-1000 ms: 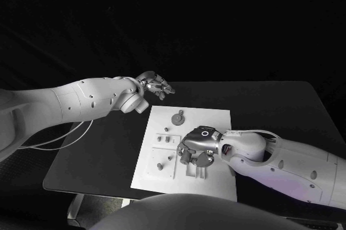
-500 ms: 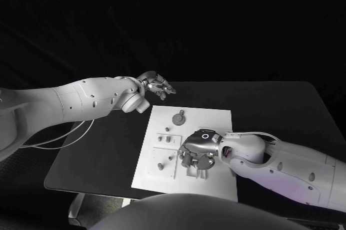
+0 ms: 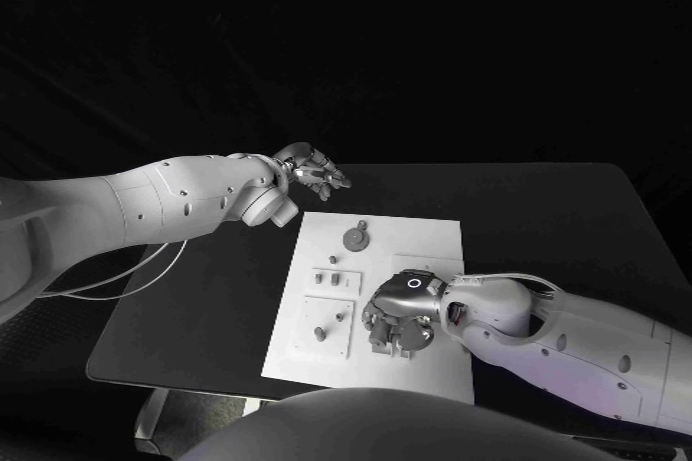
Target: Assemble the parts on the task board
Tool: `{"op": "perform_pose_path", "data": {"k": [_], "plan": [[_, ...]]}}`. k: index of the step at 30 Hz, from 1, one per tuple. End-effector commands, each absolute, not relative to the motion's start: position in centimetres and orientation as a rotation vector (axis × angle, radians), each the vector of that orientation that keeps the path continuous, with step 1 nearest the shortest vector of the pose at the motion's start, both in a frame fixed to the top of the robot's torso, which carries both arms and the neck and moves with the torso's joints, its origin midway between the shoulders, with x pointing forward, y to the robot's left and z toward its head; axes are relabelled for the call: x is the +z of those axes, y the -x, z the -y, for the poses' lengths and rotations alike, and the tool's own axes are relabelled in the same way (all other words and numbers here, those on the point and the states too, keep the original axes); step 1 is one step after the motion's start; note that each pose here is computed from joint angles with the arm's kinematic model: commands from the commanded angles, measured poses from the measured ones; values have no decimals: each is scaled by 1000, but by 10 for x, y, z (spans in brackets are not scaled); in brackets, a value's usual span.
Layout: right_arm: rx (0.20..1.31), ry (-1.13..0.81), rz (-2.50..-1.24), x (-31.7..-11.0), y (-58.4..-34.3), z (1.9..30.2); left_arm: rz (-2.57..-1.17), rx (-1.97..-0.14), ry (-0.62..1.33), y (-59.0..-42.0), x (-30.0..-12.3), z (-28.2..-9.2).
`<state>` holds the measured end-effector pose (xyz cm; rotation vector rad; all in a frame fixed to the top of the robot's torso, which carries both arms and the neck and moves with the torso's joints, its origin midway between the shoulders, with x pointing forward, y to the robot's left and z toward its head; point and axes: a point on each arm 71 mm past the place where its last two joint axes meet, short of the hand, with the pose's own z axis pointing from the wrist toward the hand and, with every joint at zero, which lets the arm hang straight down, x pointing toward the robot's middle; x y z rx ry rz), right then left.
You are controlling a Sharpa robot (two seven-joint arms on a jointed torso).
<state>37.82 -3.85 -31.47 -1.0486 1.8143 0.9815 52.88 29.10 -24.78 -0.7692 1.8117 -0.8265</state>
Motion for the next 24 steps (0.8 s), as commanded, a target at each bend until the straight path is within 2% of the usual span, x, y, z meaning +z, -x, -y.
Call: {"op": "perform_pose_path", "data": {"k": [1,24], "plan": [[965,1074,-1834,-318,-377,40,-1818,-840,760,-529,-247,-289],[948,1077,-1848,-320,-377,40,-1818,-836,762,-529,-247,-290]]}}
